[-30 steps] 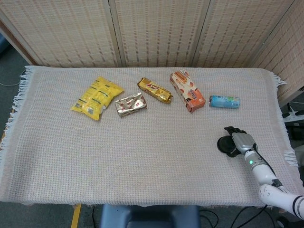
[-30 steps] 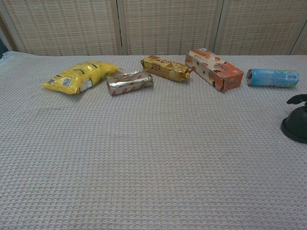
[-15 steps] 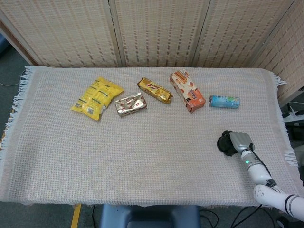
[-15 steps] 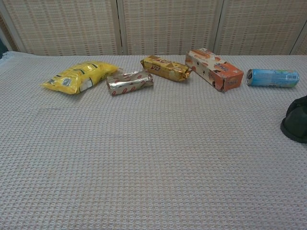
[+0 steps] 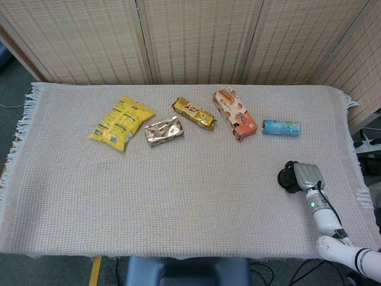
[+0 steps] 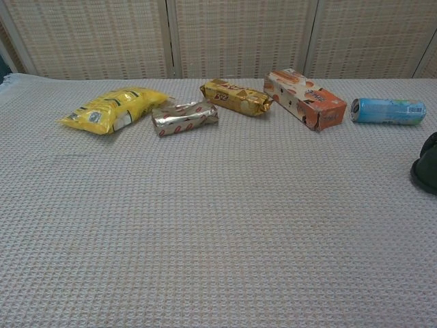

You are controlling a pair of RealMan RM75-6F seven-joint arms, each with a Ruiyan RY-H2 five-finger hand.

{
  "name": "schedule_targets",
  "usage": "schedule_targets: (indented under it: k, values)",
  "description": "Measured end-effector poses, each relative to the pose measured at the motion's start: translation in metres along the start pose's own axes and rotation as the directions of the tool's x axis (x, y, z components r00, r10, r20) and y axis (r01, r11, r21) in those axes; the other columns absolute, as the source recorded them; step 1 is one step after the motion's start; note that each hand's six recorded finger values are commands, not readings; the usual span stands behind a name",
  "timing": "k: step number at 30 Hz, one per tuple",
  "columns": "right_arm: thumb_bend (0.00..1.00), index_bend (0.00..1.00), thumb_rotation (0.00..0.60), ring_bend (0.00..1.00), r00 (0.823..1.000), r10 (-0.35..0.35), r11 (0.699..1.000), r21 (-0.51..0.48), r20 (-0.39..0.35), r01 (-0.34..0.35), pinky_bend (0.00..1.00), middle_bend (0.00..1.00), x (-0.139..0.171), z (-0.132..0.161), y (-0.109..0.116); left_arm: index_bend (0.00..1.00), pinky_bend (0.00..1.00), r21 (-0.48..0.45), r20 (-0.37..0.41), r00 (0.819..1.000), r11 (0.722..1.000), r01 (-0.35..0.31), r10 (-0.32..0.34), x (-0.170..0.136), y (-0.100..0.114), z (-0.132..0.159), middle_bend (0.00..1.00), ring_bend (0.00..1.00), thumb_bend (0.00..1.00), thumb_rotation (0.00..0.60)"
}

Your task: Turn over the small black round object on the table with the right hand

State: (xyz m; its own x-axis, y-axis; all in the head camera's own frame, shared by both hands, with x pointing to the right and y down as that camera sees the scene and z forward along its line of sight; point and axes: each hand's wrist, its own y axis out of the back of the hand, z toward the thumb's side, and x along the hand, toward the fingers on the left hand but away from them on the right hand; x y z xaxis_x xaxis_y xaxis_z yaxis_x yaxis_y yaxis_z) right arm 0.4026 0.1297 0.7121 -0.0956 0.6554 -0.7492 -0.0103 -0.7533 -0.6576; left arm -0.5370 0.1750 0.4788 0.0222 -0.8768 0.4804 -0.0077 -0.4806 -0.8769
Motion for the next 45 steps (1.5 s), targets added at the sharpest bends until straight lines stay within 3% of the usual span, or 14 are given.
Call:
schedule_targets:
  k: [5,9,11,16,18,20,23,28,30,33,37,40,43,45]
  values:
    - [0.27,0.66,0.6,0.65,0.995,-0.076,0.997,-0.036,-0.06,0.074,0.77,0.53,0.005,0.01,0.01,0.5,0.52,0.0,0.0,1.0,1.0,0.0,0.0,0.0,0.0,0.0,0.15,0.19,0.53,0.6]
    - [0.27,0.66,0.6,0.66,0.965,-0.191,0.979,-0.105,-0.181,0.174,0.77,0.54,0.017,0.028,0.025,0.5,0.52,0.001,0.0,1.0,1.0,0.001,-0.001,0.0,0.0,0.0,0.15,0.19,0.53,0.6]
    - [0.27,0.66,0.6,0.66,0.934,-0.257,0.963,-0.148,-0.248,0.226,0.77,0.54,0.025,0.037,0.033,0.5,0.52,0.002,0.0,1.0,1.0,0.002,-0.002,0.0,0.0,0.0,0.15,0.19,0.53,0.6]
    - [0.27,0.68,0.6,0.67,0.801,-0.431,0.899,-0.273,-0.417,0.341,0.77,0.55,0.054,0.049,0.053,0.5,0.52,0.002,0.001,1.0,1.0,0.001,-0.001,-0.001,0.0,0.001,0.15,0.19,0.53,0.6]
    - [0.27,0.68,0.6,0.68,0.771,-0.456,0.888,-0.28,-0.444,0.364,0.78,0.56,0.059,0.043,0.057,0.5,0.52,0.002,0.001,1.0,1.0,0.002,-0.002,-0.001,0.0,0.001,0.15,0.19,0.53,0.6]
    - [0.27,0.69,0.6,0.68,0.774,-0.453,0.89,-0.265,-0.441,0.37,0.78,0.56,0.059,0.037,0.057,0.5,0.52,0.003,0.001,1.0,1.0,0.002,-0.002,-0.001,-0.001,0.001,0.15,0.19,0.53,0.6]
    - [0.27,0.69,0.6,0.68,0.826,-0.409,0.912,-0.203,-0.389,0.356,0.78,0.56,0.054,0.026,0.052,0.5,0.52,0.005,0.001,1.0,1.0,0.003,-0.003,-0.001,-0.001,0.001,0.15,0.19,0.53,0.6]
    - [0.27,0.69,0.6,0.68,0.92,-0.328,0.944,-0.037,-0.213,0.328,0.78,0.56,0.044,0.002,0.044,0.5,0.52,0.005,-0.001,1.0,1.0,0.002,-0.002,-0.001,0.0,0.0,0.15,0.19,0.53,0.6]
    - [0.27,0.69,0.6,0.68,0.947,-0.291,0.954,0.027,-0.135,0.297,0.78,0.56,0.042,-0.007,0.04,0.5,0.52,0.004,-0.003,1.0,1.0,0.001,-0.001,-0.001,0.0,0.0,0.15,0.19,0.53,0.6]
    - [0.27,0.69,0.6,0.68,0.968,-0.249,0.964,0.086,-0.038,0.251,0.78,0.56,0.04,-0.017,0.035,0.5,0.52,0.003,-0.006,1.0,1.0,0.0,0.0,0.0,0.0,-0.001,0.15,0.19,0.53,0.6]
    - [0.27,0.69,0.6,0.69,0.971,-0.238,0.965,0.116,0.004,0.235,0.78,0.56,0.04,-0.022,0.033,0.5,0.52,0.005,-0.003,1.0,1.0,0.007,-0.007,0.0,-0.001,0.0,0.15,0.19,0.53,0.6]
    - [0.27,0.69,0.6,0.69,0.961,-0.27,0.958,0.089,-0.052,0.274,0.78,0.56,0.042,-0.013,0.038,0.5,0.52,0.006,-0.002,1.0,1.0,0.009,-0.009,0.0,-0.001,0.0,0.15,0.19,0.53,0.6]
    - [0.27,0.69,0.6,0.68,0.93,-0.332,0.942,-0.009,-0.158,0.335,0.78,0.56,0.047,0.004,0.047,0.5,0.52,0.005,-0.004,1.0,1.0,0.008,-0.008,0.0,-0.001,0.0,0.15,0.19,0.53,0.6]
    - [0.27,0.69,0.6,0.68,0.894,-0.383,0.923,-0.13,-0.234,0.362,0.78,0.56,0.051,0.014,0.054,0.5,0.52,0.004,-0.004,1.0,1.0,0.007,-0.007,0.0,-0.001,0.0,0.15,0.19,0.53,0.6]
